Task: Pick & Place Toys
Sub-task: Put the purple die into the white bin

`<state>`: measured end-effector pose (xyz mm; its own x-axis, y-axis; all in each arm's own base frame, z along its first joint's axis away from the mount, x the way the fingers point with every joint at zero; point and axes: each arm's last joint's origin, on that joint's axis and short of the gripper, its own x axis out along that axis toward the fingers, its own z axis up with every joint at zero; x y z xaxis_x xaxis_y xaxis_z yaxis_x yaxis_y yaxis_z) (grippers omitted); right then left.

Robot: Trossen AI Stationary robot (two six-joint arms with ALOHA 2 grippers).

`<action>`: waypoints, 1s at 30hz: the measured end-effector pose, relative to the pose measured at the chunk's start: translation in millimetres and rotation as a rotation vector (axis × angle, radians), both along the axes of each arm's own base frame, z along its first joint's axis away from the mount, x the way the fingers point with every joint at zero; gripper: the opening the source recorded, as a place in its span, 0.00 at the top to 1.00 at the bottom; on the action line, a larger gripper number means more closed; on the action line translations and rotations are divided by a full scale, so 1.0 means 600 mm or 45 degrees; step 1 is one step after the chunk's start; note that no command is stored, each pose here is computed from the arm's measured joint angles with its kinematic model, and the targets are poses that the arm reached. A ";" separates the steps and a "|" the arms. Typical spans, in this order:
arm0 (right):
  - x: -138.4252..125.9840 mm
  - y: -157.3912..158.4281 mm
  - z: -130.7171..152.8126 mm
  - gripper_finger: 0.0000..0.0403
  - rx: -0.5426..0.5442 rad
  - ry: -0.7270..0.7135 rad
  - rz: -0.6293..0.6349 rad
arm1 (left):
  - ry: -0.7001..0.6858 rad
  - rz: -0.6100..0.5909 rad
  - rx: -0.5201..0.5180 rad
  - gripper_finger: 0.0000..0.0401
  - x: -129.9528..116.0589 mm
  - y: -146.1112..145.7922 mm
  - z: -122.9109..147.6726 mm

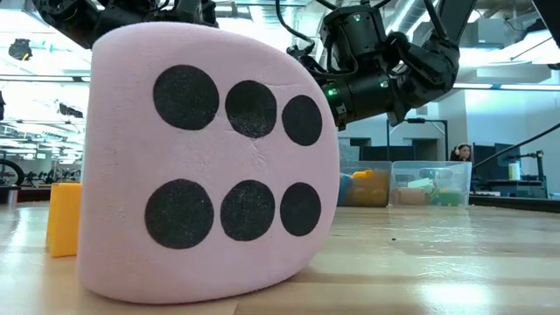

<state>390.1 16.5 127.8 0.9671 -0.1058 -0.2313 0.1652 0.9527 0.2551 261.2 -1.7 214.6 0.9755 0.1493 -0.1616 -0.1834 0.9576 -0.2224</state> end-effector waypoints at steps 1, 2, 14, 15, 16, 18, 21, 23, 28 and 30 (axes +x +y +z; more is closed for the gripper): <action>0.000 0.000 0.000 0.01 -0.001 0.000 0.000 | 0.006 -0.004 0.022 1.00 0.000 0.000 0.000; 0.000 0.000 0.000 0.01 -0.009 0.004 0.002 | 0.013 -0.007 0.041 1.00 0.000 0.000 0.000; -0.002 0.004 -0.006 0.01 -0.084 0.050 0.033 | 0.158 -0.023 0.110 1.00 -0.004 0.000 -0.016; -0.002 0.004 -0.006 0.01 -0.084 0.050 0.036 | 0.181 -0.024 0.130 1.00 -0.007 0.001 -0.016; -0.002 0.006 -0.006 0.01 -0.091 0.051 0.044 | 0.200 -0.018 0.148 1.00 -0.011 0.001 -0.015; -0.002 0.008 -0.006 0.01 -0.132 0.049 0.071 | 0.238 0.019 0.167 1.00 -0.020 0.003 -0.009; -0.001 0.009 -0.004 0.01 -0.225 0.037 0.132 | 0.318 0.116 0.194 1.00 -0.045 0.007 0.001; -0.001 0.010 -0.004 0.01 -0.271 0.040 0.159 | 0.344 0.173 0.178 1.00 -0.065 0.010 0.012; 0.002 0.003 0.000 0.01 -0.287 0.022 0.174 | 0.490 0.250 0.018 1.00 -0.108 0.011 0.011; 0.006 0.000 0.005 0.01 -0.276 0.006 0.163 | 0.601 0.278 -0.044 1.00 -0.119 0.010 -0.002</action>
